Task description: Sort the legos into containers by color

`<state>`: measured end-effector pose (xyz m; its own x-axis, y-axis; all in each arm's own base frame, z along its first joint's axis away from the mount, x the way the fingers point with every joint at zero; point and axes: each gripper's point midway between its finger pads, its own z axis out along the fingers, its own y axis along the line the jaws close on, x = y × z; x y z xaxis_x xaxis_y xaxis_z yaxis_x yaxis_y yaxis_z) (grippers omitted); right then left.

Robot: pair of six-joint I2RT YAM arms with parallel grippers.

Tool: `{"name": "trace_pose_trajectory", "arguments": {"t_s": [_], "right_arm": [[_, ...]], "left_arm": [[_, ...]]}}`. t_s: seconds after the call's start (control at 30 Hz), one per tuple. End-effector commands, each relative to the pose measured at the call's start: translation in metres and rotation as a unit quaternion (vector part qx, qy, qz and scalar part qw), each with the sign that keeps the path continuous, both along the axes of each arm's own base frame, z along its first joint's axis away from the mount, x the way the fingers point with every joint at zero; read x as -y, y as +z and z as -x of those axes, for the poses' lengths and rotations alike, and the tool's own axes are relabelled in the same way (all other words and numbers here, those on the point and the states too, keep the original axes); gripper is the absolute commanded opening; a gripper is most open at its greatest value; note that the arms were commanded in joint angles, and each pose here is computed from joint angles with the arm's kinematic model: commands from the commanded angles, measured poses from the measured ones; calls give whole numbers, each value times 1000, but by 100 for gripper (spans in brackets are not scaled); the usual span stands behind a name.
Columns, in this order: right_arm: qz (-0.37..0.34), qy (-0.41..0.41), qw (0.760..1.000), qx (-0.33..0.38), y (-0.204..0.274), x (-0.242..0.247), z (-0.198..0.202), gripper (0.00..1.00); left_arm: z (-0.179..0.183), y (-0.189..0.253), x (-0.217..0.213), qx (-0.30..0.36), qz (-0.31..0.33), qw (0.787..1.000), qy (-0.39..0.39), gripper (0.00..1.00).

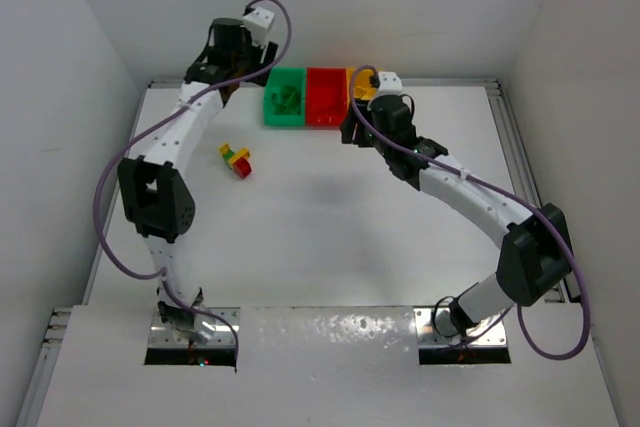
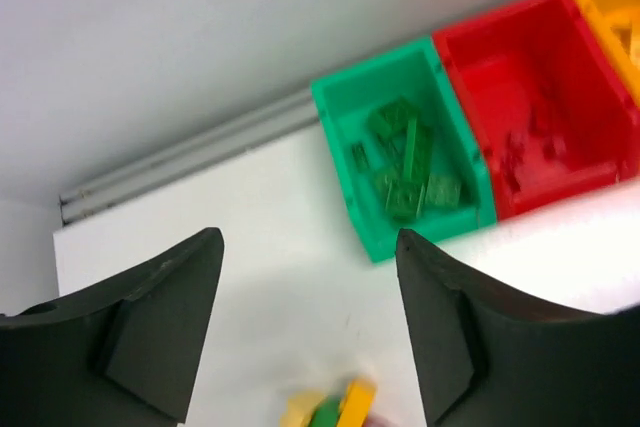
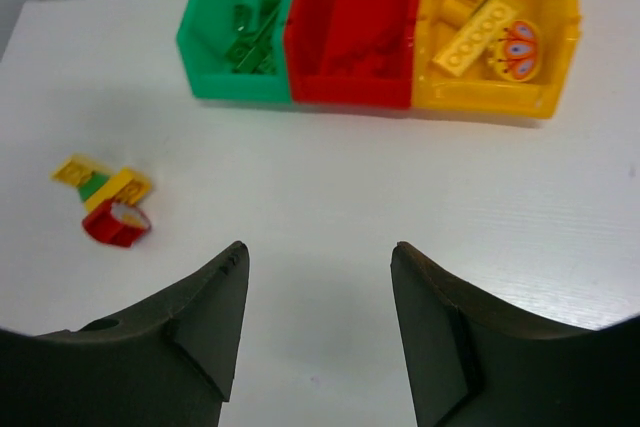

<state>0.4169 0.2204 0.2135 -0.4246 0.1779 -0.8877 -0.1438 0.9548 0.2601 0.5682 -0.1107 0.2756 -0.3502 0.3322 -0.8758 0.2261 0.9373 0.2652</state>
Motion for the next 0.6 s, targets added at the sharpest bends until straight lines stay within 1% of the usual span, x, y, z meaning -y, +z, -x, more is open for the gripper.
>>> {"name": "trace_pose_trajectory", "arguments": {"t_s": [0.0,0.07,0.1,0.13,0.17,0.2,0.27,0.3,0.33,0.4,0.47,0.5,0.57], "right_arm": [[-8,79,997,22,14,-25,5,58],[-7,120,993,18,10,-35,13,58],[-3,131,991,14,7,-38,17,58],[-2,138,990,12,5,-40,19,58],[-2,147,989,8,4,-43,22,58],[-1,150,989,6,2,-43,23,58],[0,152,988,1,-3,-43,26,58],[-3,155,988,3,-2,-44,26,58],[-5,155,988,0,-5,-44,27,58],[-7,155,988,-3,-4,-44,30,58],[-6,153,988,-4,-6,-41,34,58],[-4,150,989,-3,-5,-39,35,58],[3,141,990,-3,-8,-32,37,58]], "left_arm": [[53,-75,-40,-164,7,985,-59,69],[69,-73,-54,-159,-28,979,-127,69],[84,-93,-53,-172,-45,969,-169,70],[90,-80,-64,-138,-121,958,-223,70],[95,-85,-67,-136,-151,947,-249,69],[102,-93,-71,-142,-195,924,-295,69],[105,-112,-71,-159,-216,902,-339,69],[114,-119,-66,-160,-241,869,-402,69],[119,-130,-62,-168,-245,849,-436,70],[122,-134,-52,-144,-257,819,-492,70],[124,-137,-47,-128,-267,802,-520,70],[127,-143,-44,-121,-275,784,-544,70],[135,-152,-45,-136,-278,764,-566,71]]}}
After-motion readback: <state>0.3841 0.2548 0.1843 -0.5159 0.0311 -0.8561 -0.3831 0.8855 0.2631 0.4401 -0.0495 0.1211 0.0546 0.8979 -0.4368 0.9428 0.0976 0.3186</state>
